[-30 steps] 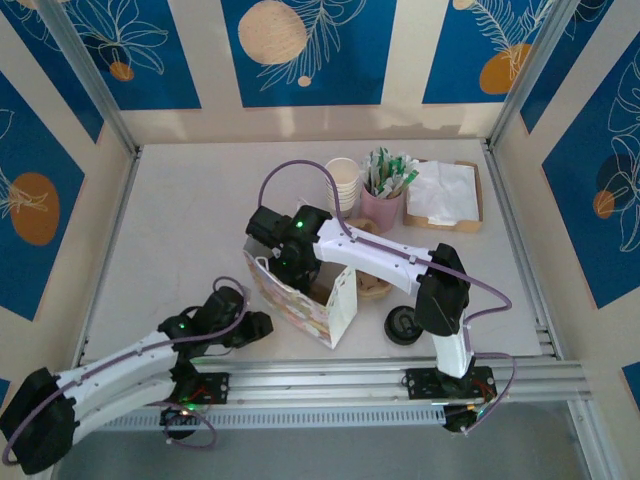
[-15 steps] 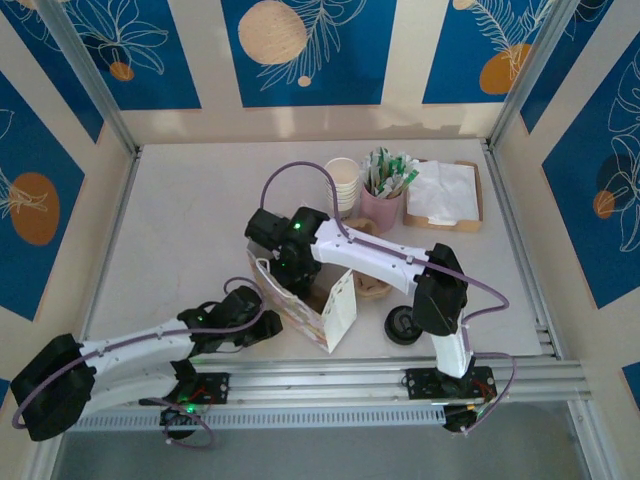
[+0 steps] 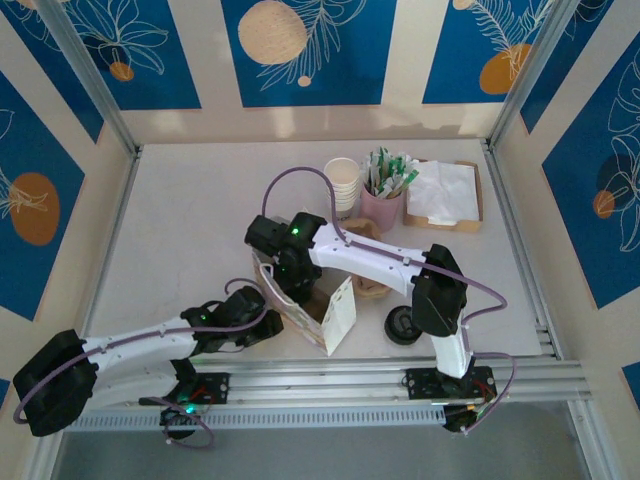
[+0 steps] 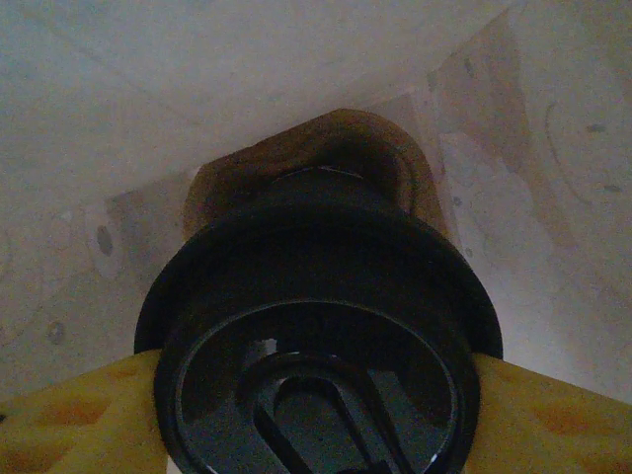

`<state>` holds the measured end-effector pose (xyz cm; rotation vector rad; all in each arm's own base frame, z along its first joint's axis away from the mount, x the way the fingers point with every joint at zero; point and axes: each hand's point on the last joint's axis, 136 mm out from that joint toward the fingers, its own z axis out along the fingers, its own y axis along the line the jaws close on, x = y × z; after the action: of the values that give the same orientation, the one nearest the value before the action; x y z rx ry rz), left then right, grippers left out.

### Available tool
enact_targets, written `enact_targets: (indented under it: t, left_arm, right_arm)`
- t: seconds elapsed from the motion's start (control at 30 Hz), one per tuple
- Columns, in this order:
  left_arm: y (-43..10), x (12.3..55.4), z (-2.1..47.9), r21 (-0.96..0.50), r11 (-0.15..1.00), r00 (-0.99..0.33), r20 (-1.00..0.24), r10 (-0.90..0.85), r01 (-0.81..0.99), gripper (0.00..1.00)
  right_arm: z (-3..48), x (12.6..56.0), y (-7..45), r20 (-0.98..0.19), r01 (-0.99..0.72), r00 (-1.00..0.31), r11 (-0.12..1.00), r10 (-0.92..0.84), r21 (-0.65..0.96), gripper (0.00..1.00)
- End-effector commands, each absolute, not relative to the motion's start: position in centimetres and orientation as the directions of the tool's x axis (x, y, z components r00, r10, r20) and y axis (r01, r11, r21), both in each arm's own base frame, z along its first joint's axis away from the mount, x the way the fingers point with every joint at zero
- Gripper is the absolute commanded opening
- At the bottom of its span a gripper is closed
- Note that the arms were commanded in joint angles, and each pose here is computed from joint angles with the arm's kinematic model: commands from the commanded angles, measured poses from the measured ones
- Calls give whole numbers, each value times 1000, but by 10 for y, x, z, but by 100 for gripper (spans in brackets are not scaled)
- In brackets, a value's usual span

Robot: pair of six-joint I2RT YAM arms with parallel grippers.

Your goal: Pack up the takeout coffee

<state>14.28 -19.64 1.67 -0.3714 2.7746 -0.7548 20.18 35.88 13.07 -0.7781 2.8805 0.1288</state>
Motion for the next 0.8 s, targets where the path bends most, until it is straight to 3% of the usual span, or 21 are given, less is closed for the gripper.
enact_targets:
  t: [0.0, 0.5, 0.77]
  left_arm:
    - [-204, 177, 25, -574, 803, -875, -295, -384, -158, 51]
    - [-205, 178, 25, -568, 807, -875, -297, -383, -161, 51]
    - [-201, 177, 24, -558, 813, -874, -299, -384, -167, 50]
  right_arm:
    - [85, 167, 331, 68, -492, -869, 870, -490, -20, 51]
    - [48, 156, 327, 150, -498, -860, 866, -487, -46, 51]
    - [91, 181, 349, -16, -478, -878, 878, -478, 2, 55]
